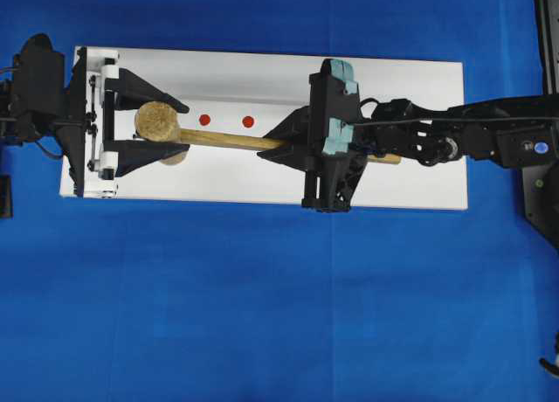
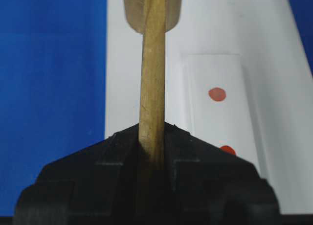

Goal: Hit the mark with a hammer.

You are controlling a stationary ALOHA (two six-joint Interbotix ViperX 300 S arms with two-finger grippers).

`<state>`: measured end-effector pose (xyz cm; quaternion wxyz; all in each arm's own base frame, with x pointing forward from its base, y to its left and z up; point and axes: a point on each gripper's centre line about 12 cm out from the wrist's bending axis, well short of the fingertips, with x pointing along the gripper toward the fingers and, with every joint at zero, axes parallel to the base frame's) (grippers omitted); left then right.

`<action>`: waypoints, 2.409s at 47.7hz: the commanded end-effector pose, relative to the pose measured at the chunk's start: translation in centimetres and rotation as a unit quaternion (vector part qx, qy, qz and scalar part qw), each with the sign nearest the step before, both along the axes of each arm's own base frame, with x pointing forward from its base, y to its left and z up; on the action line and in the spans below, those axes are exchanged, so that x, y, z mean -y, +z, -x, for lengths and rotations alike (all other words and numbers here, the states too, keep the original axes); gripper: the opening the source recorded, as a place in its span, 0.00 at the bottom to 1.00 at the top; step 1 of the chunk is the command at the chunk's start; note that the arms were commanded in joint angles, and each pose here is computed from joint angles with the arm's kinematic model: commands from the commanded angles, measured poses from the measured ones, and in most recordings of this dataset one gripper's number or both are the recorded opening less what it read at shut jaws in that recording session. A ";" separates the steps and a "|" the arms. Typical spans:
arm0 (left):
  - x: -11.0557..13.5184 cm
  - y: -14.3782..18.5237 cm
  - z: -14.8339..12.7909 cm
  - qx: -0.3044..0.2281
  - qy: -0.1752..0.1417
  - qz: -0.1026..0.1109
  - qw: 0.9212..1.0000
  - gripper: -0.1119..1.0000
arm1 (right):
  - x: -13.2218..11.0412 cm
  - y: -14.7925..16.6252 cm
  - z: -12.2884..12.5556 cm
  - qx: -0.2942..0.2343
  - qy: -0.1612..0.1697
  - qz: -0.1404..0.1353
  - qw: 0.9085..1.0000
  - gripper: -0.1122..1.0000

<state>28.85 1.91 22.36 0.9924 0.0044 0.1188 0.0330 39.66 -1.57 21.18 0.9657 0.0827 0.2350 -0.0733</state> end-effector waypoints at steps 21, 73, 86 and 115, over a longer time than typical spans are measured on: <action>0.1 1.0 0.0 0.016 -0.001 0.003 1.000 0.51 | 0.2 1.8 -0.4 0.030 -0.007 0.006 0.999 0.12; -0.9 0.9 0.0 0.006 0.150 0.478 0.865 0.51 | -0.5 2.6 0.1 0.044 0.038 0.099 0.993 0.90; 0.5 0.7 -0.1 -0.006 0.141 0.516 0.845 0.51 | -0.3 1.8 -0.2 0.036 0.044 0.126 0.990 0.90; 0.9 1.1 -0.3 -0.003 0.136 0.526 0.839 0.51 | -0.4 -1.3 -0.9 -0.005 0.059 0.136 0.989 0.32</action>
